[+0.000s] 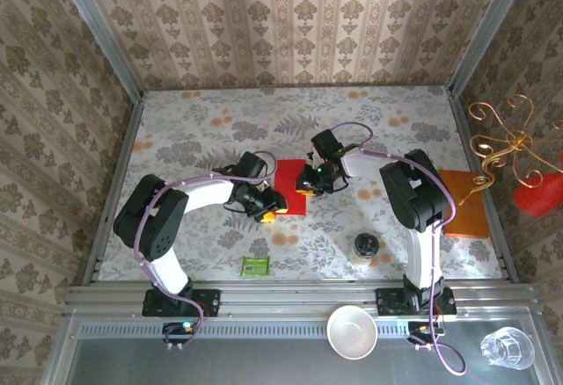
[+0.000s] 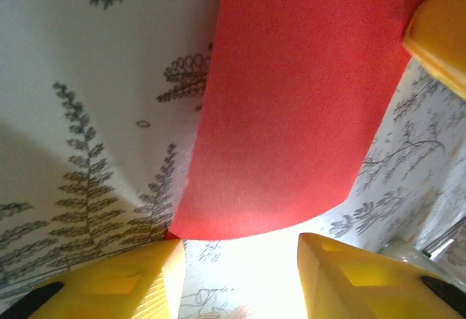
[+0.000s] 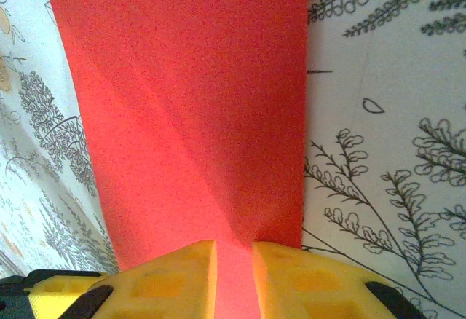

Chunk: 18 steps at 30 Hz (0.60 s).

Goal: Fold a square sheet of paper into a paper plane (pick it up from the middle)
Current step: Third fold the triangle at the center of the table.

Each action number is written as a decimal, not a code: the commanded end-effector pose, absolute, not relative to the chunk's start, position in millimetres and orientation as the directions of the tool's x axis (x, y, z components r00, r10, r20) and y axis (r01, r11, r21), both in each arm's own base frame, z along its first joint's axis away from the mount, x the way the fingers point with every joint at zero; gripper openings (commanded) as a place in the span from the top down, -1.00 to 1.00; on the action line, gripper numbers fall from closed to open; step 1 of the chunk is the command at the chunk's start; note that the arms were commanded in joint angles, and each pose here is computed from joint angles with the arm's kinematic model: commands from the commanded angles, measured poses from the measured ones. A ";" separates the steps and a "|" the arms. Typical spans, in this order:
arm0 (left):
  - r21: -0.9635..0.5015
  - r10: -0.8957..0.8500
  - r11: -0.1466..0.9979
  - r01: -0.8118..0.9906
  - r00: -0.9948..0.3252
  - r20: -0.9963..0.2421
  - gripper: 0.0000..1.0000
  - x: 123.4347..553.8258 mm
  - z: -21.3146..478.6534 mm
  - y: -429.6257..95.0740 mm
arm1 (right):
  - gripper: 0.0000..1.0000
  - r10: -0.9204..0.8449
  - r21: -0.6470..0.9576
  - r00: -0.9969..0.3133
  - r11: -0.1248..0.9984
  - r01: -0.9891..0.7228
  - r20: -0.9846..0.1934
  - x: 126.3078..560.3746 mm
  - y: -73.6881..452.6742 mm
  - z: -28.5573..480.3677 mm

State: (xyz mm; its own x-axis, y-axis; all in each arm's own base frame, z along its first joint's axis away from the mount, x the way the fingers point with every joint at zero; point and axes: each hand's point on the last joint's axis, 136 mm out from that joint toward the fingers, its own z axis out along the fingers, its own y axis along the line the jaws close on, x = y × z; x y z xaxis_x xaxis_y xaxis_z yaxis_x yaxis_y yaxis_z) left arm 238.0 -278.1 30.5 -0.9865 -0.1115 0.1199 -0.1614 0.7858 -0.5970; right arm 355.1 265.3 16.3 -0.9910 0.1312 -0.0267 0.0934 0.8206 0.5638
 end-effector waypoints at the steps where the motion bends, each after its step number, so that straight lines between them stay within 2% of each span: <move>1: -0.662 -0.167 0.729 -0.170 -0.984 0.069 0.05 263.8 33.0 -287.6 | 0.51 0.169 0.465 -0.985 0.870 0.162 0.028 342.7 241.7 -22.7; 12: -0.752 -0.113 0.654 -0.079 -0.994 0.006 -0.18 290.5 56.8 -298.7 | 0.51 0.171 0.469 -0.985 0.868 0.163 0.026 343.3 241.1 -22.6; 18: -0.768 -0.099 0.635 -0.080 -0.995 0.022 -0.15 298.3 55.6 -297.4 | 0.51 0.175 0.473 -0.984 0.865 0.167 0.027 342.9 239.7 -22.5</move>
